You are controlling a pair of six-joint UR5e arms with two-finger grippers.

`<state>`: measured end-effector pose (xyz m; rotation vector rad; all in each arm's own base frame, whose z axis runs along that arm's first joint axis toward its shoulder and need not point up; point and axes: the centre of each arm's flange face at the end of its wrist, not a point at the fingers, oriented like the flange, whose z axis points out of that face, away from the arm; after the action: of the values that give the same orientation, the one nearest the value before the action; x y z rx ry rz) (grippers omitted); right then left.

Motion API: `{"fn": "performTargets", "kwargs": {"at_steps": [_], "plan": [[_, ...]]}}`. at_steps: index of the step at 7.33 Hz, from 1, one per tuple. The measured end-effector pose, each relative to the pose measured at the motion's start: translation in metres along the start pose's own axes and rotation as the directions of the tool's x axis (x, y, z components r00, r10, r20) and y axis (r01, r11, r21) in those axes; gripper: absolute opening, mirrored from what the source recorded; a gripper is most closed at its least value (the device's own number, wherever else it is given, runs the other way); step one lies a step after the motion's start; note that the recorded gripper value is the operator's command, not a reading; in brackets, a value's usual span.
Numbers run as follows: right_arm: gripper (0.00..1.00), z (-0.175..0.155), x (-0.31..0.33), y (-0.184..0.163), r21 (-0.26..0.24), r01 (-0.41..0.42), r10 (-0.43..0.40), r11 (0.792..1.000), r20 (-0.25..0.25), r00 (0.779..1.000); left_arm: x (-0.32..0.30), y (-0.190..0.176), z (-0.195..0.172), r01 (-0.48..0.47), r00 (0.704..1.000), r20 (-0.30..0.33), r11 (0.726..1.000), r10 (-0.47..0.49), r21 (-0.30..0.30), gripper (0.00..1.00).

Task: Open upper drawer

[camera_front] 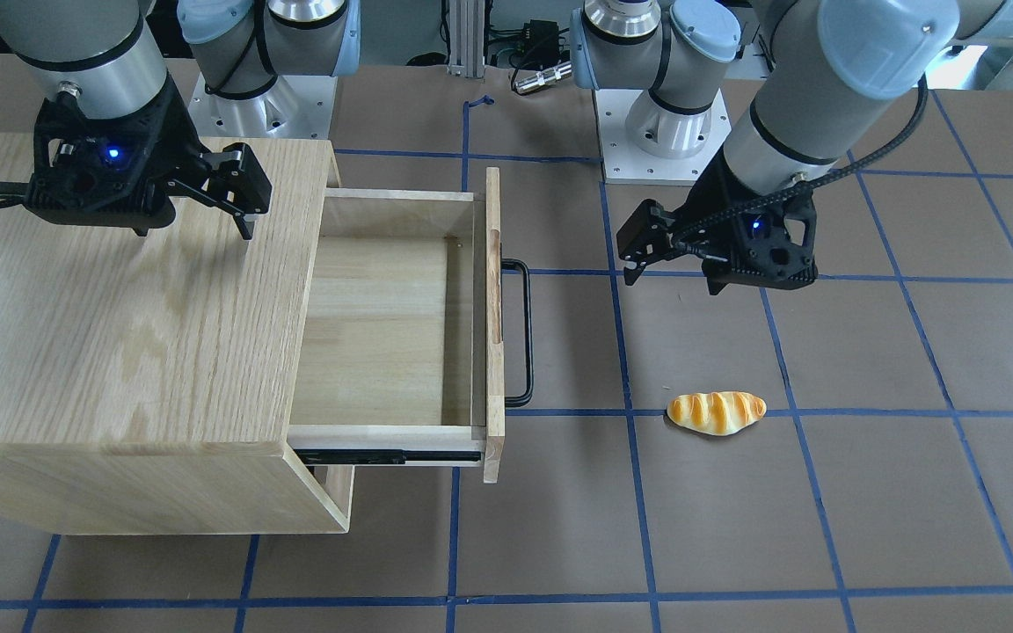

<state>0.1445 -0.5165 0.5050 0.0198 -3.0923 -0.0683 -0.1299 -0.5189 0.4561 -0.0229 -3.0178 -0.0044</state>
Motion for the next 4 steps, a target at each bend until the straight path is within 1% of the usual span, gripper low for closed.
{"fn": "performTargets", "kwargs": {"at_steps": [1, 2, 3, 4], "plan": [[1.00, 0.000, 0.000, 0.000, 0.000, 0.000, 0.000, 1.000, 0.000, 1.000, 0.000, 0.013, -0.026, -0.008, 0.999, 0.038, 1.000, 0.008, 0.006, 1.00], [1.00, 0.000, 0.000, 0.000, 0.000, 0.001, -0.001, 1.000, 0.000, 1.000, 0.003, 0.025, -0.047, -0.012, 0.998, 0.058, 1.000, 0.011, 0.021, 1.00], [1.00, 0.000, 0.000, 0.000, 0.000, 0.001, -0.001, 1.000, 0.000, 1.000, 0.004, 0.034, -0.060, -0.014, 0.997, 0.079, 0.999, 0.011, 0.038, 1.00], [1.00, 0.000, 0.000, 0.000, 0.000, 0.001, -0.001, 1.000, 0.000, 1.000, 0.003, 0.037, -0.066, -0.015, 0.995, 0.099, 0.999, 0.010, 0.048, 1.00]]}}
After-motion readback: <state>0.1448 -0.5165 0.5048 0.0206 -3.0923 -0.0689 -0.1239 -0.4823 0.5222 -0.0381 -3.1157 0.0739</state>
